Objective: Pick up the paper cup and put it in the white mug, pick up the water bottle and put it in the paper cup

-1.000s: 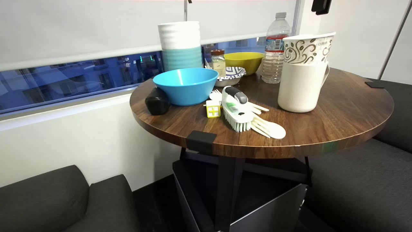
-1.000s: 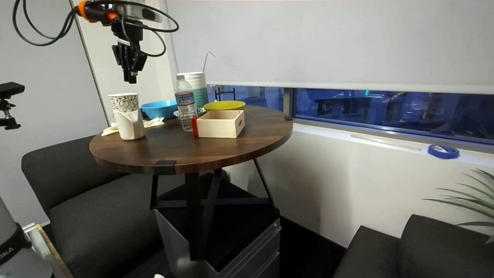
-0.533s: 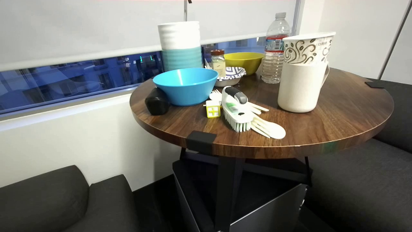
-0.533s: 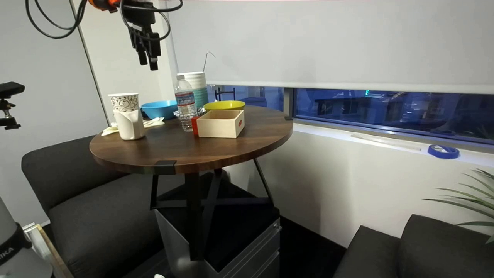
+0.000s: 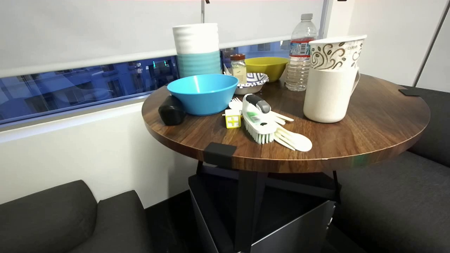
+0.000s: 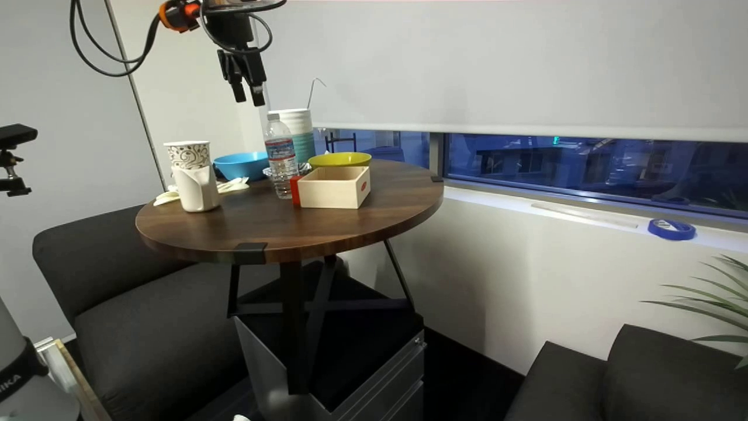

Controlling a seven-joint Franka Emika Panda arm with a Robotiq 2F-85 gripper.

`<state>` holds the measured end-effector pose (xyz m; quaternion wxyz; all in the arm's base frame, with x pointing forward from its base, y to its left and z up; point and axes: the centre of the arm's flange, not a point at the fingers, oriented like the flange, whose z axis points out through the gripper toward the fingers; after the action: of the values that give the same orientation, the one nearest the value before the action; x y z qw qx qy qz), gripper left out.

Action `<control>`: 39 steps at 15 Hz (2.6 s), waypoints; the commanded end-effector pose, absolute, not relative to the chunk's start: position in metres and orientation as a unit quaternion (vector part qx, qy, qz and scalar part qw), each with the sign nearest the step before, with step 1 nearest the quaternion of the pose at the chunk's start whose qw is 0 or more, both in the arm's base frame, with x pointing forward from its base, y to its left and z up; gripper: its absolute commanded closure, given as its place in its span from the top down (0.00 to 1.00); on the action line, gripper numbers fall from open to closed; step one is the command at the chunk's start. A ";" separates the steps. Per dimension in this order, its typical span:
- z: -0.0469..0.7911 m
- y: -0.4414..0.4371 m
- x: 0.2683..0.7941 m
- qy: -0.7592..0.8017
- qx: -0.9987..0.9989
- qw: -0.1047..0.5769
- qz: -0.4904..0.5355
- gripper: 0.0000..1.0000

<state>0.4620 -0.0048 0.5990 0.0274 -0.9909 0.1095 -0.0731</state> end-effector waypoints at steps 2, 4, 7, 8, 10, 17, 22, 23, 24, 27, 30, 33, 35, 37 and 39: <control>0.589 0.010 0.488 0.103 -0.993 -0.014 -0.062 1.00; 0.582 0.012 0.493 0.102 -0.993 -0.022 -0.056 1.00; 0.574 0.014 0.499 0.102 -0.993 -0.027 -0.053 1.00; 0.573 0.014 0.502 0.103 -0.993 -0.028 -0.055 0.79; 0.572 0.012 0.506 0.106 -0.992 -0.026 -0.059 0.81; 0.567 0.009 0.517 0.124 -0.989 -0.019 -0.079 0.70; 0.565 0.009 0.517 0.128 -0.989 -0.023 -0.074 0.33; 0.566 0.009 0.516 0.129 -0.989 -0.024 -0.074 0.25; 0.567 0.010 0.516 0.129 -0.989 -0.025 -0.074 0.19; 0.571 0.011 0.514 0.129 -0.989 -0.025 -0.074 0.09; 0.571 0.010 0.513 0.130 -0.989 -0.026 -0.070 0.08; 0.572 0.011 0.514 0.129 -0.989 -0.023 -0.068 0.57; 0.573 0.011 0.515 0.129 -0.989 -0.022 -0.073 0.65; 0.578 0.011 0.517 0.131 -0.988 -0.023 -0.083 0.77; 0.580 0.012 0.517 0.129 -0.988 -0.021 -0.085 0.77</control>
<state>0.5118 0.0069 0.5720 -0.0125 -0.9890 0.1252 -0.0777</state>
